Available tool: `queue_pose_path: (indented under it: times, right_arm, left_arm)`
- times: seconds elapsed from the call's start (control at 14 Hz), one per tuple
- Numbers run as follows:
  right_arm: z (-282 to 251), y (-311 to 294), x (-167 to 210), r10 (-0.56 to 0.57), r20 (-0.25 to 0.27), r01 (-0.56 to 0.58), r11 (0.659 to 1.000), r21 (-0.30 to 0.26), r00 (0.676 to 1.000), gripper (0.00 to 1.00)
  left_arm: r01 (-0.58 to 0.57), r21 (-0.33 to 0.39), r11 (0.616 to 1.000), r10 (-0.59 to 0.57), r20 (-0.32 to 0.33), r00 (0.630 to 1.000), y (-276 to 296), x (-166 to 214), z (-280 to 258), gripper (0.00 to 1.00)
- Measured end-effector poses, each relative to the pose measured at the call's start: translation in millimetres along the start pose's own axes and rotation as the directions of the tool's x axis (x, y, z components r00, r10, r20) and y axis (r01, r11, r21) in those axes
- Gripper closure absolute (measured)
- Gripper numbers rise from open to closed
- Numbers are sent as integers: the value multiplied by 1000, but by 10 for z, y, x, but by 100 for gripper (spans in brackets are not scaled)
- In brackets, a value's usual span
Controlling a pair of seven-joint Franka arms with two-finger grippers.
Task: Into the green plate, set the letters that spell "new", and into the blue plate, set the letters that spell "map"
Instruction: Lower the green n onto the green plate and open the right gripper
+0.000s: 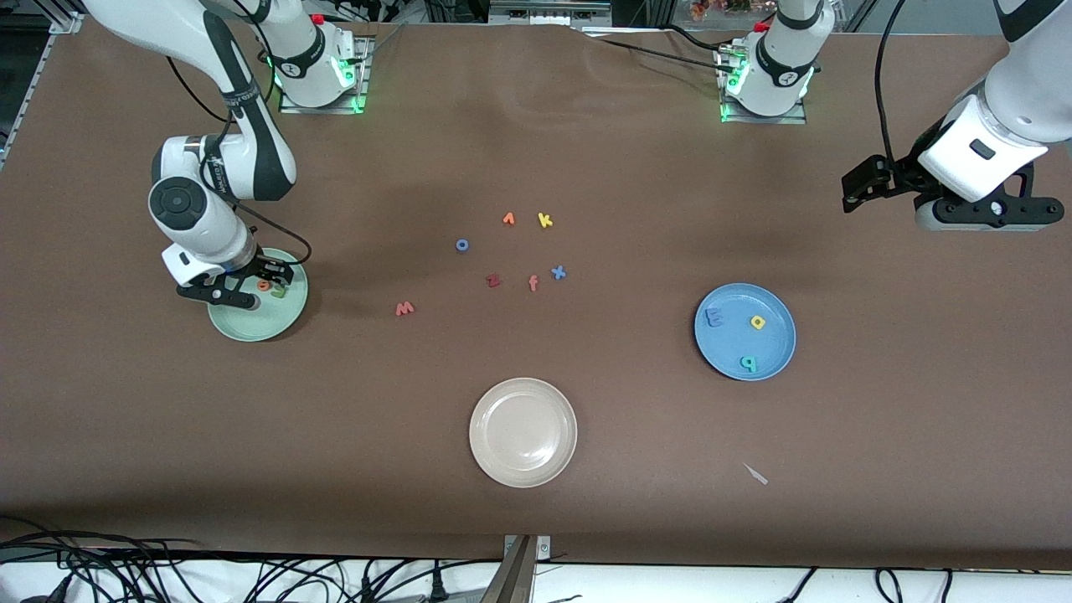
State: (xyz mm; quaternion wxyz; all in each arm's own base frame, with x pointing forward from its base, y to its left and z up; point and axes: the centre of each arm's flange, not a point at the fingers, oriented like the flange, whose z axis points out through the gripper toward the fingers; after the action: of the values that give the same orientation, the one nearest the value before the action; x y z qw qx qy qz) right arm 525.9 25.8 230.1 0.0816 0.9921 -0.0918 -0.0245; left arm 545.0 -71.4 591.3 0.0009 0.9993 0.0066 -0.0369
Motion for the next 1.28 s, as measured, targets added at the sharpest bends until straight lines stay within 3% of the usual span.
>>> queue_pose_path:
  times: [0.07,0.21,0.36,0.57,0.86,1.28]
  right_arm:
    - [-69,-39,34,28,30,-29,1000,13,999,1]
    - [-277,-147,126,99,87,-101,995,24,991,0]
    - [-468,-279,200,171,109,-176,984,36,979,0]
    - [-532,-529,157,268,119,-274,961,37,956,0]
    - [-558,-999,14,433,110,-436,900,4,895,0]
    - [-508,-1165,40,514,97,-515,857,-18,852,0]
  left_arm:
    - [0,0,1000,0,-1,1000,0,1,-6,0]
    - [0,0,1000,0,-3,1000,1,2,-16,0]
    - [0,-1,1000,0,-3,1000,1,2,-16,0]
    - [0,-1,1000,0,-3,1000,1,3,-14,0]
    - [2,-1,1000,-2,-3,1000,-7,4,-13,0]
    - [8,-1,1000,-8,-2,1000,-37,9,-12,0]
